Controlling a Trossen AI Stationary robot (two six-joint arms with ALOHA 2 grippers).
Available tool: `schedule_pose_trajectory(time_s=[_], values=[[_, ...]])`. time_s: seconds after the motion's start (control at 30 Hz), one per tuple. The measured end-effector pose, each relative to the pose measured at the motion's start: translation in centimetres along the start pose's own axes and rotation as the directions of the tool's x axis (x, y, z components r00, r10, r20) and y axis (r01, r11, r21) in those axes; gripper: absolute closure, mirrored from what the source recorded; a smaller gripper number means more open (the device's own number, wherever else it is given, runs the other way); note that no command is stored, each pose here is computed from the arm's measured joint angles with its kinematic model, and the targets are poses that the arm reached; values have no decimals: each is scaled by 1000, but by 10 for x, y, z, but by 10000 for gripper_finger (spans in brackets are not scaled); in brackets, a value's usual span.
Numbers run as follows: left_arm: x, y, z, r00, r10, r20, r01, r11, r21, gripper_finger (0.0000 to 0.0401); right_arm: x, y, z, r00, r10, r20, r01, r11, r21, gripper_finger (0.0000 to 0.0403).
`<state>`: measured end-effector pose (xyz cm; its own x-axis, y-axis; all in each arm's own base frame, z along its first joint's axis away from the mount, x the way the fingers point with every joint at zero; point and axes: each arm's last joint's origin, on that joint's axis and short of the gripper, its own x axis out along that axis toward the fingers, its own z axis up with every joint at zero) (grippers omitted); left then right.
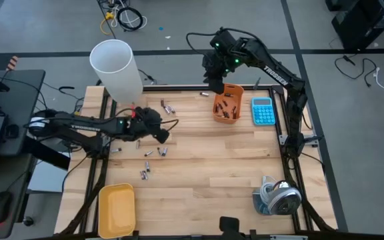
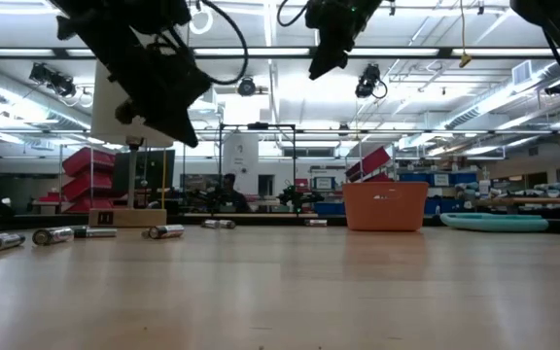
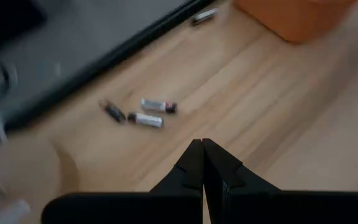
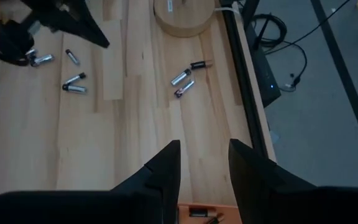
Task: Sort batteries
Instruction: Put the black battery into the orange bin
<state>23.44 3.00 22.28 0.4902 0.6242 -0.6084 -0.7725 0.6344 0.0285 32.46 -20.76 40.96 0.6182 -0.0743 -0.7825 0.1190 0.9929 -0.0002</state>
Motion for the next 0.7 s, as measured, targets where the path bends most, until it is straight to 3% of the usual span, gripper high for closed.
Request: schedule_pose_trajectory(time_s=[0.1, 0.17, 0.27, 0.47, 0.7], values=[[14, 0, -4, 998, 23, -51, -33, 977, -213, 401, 0, 0, 0, 1000, -3, 6, 3, 1000, -18, 281], [25, -2, -9, 995, 46, -90, -70, 959, -276, 401, -1, 0, 1, 1000, -5, 10, 5, 1000, -25, 281], [42, -7, -17, 990, 75, -122, -110, 944, -312, 401, -2, 0, 1, 1000, -7, 15, 7, 1000, -29, 281], [74, -11, -16, 988, 151, -29, -152, 932, -328, 399, -2, 0, 1, 1000, -7, 15, 7, 999, -44, 281], [106, 18, -13, 976, 181, -122, -216, 886, -410, 400, -2, 0, 1, 1000, -5, 17, 6, 999, -47, 281]])
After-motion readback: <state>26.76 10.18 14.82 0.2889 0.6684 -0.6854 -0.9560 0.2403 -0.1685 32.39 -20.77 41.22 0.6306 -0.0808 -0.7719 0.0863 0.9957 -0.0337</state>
